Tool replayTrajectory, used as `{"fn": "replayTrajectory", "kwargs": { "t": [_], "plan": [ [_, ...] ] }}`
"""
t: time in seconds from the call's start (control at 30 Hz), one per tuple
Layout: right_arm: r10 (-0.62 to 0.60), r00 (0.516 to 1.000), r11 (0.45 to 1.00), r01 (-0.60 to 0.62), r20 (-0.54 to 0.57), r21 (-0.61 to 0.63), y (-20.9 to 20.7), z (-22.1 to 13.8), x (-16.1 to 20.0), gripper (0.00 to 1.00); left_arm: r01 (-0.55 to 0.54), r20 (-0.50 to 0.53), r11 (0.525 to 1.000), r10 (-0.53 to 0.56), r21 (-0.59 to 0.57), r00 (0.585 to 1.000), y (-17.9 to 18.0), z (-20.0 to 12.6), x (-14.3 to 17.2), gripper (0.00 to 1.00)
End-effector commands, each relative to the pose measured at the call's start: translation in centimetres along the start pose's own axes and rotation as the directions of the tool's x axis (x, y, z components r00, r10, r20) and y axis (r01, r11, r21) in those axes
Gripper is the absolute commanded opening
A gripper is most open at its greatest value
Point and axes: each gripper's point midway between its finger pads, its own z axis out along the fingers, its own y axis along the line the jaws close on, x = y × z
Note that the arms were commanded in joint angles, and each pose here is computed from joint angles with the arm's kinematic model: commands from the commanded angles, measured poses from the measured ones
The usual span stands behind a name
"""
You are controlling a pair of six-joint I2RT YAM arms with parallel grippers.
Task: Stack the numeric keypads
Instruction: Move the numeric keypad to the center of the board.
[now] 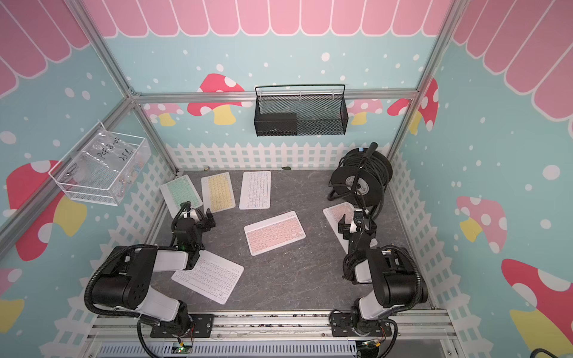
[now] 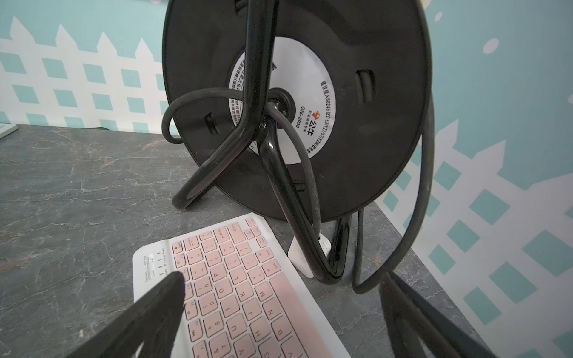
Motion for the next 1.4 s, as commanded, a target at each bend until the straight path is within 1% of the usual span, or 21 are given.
{"fn": "replayTrajectory", "kwargs": {
  "t": [0.0, 1.1, 1.2, 1.27, 1.3, 1.33, 1.37],
  "plan": [
    [-0.01, 0.999, 1.0, 0.01, 0.038, 0.004, -0.2, 0.0, -1.0, 0.99, -0.012, 0.009, 1.0, 0.012, 0.024, 1.0, -0.3, 0.1, -0.5, 0.99],
    [-0.009, 0.999, 1.0, 0.009, 0.035, 0.002, -0.1, 0.1, -0.9, 1.0, -0.012, 0.007, 1.0, 0.012, 0.025, 1.0, -0.4, 0.1, -0.5, 0.99],
    [-0.018, 0.999, 1.0, 0.019, 0.049, -0.008, 0.0, 0.0, -1.3, 1.0, -0.012, 0.013, 1.0, 0.012, 0.023, 1.0, -0.3, 0.0, -0.6, 0.99],
    [-0.049, 0.998, 0.996, 0.051, 0.031, -0.076, 1.3, 0.4, -2.6, 0.99, -0.016, 0.016, 1.0, 0.016, 0.018, 1.0, -0.3, -0.3, -1.6, 0.99],
    [-0.048, 0.999, 0.995, 0.047, -0.01, -0.083, 1.4, 0.8, -3.0, 1.0, -0.029, 0.001, 0.999, 0.029, 0.017, 1.0, -0.5, -0.6, -2.1, 0.99],
    [-0.022, 0.999, 0.995, 0.018, -0.049, -0.094, 1.5, 1.2, -3.9, 1.0, -0.045, 0.001, 0.999, 0.045, 0.027, 0.999, -0.9, -1.1, -3.6, 0.99],
    [0.002, 0.997, 0.993, -0.012, -0.079, -0.118, 1.8, 1.4, -5.0, 1.0, -0.054, -0.028, 0.998, 0.055, 0.035, 0.998, -1.4, -1.6, -4.6, 0.99]
  ]
}}
